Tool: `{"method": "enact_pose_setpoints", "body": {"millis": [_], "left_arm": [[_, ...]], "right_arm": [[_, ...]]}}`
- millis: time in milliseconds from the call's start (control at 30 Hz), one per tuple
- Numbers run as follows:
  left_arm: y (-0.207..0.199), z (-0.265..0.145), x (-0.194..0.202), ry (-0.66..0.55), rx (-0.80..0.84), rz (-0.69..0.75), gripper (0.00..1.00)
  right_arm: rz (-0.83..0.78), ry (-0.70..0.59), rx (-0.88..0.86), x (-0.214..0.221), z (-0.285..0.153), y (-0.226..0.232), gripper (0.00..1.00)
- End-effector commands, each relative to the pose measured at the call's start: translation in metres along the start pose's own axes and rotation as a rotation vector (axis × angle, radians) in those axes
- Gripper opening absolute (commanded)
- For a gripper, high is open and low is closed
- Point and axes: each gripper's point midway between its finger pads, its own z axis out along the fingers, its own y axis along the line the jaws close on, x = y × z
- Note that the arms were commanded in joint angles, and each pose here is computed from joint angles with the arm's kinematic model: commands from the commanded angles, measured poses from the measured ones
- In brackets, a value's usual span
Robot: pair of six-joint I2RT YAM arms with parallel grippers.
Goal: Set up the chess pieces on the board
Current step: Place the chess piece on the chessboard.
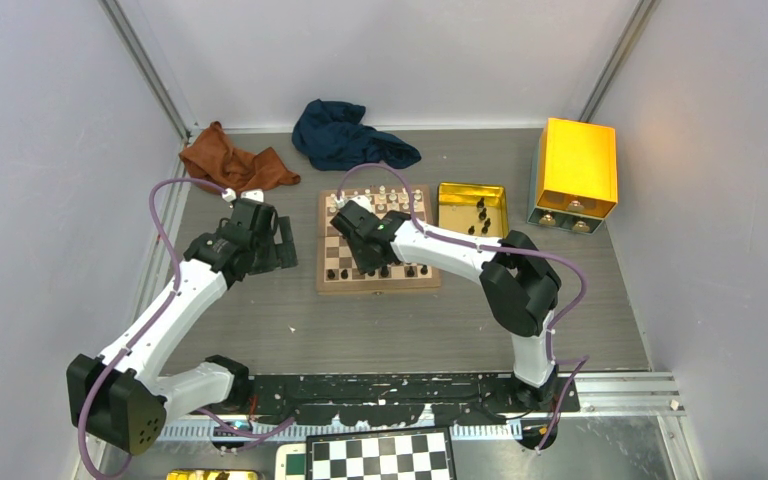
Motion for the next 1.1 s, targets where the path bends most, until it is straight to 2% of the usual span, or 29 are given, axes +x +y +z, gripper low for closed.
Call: {"method": "enact_pose_setpoints", "body": {"millis": [0, 333, 533, 600, 833, 1067], "left_arm": [[-0.007, -0.003, -0.017, -0.052, 0.031, -0.017, 0.99], [-0.007, -0.004, -0.018, -0.058, 0.030, -0.019, 0.99], [-0.008, -0.004, -0.018, -0.055, 0.034, -0.017, 1.00], [-0.008, -0.003, -0.018, -0.051, 0.035, -0.014, 1.00], [-0.009, -0.004, -0.017, -0.050, 0.039, -0.016, 1.00], [-0.009, -0.005, -0.018, -0.052, 0.042, -0.016, 1.00]], "right_arm": [[0.012, -0.063, -0.027, -0.026, -0.020, 0.004, 0.34], [0.026, -0.176, -0.046, -0.068, -0.063, 0.003, 0.34], [0.051, -0.279, 0.029, -0.102, -0.093, -0.024, 0.36], [0.081, -0.304, 0.072, -0.111, -0.097, -0.044, 0.38], [0.266, -0.328, 0.291, -0.126, -0.093, -0.158, 0.52], [0.434, -0.265, 0.435, -0.107, -0.062, -0.254, 0.55]]}}
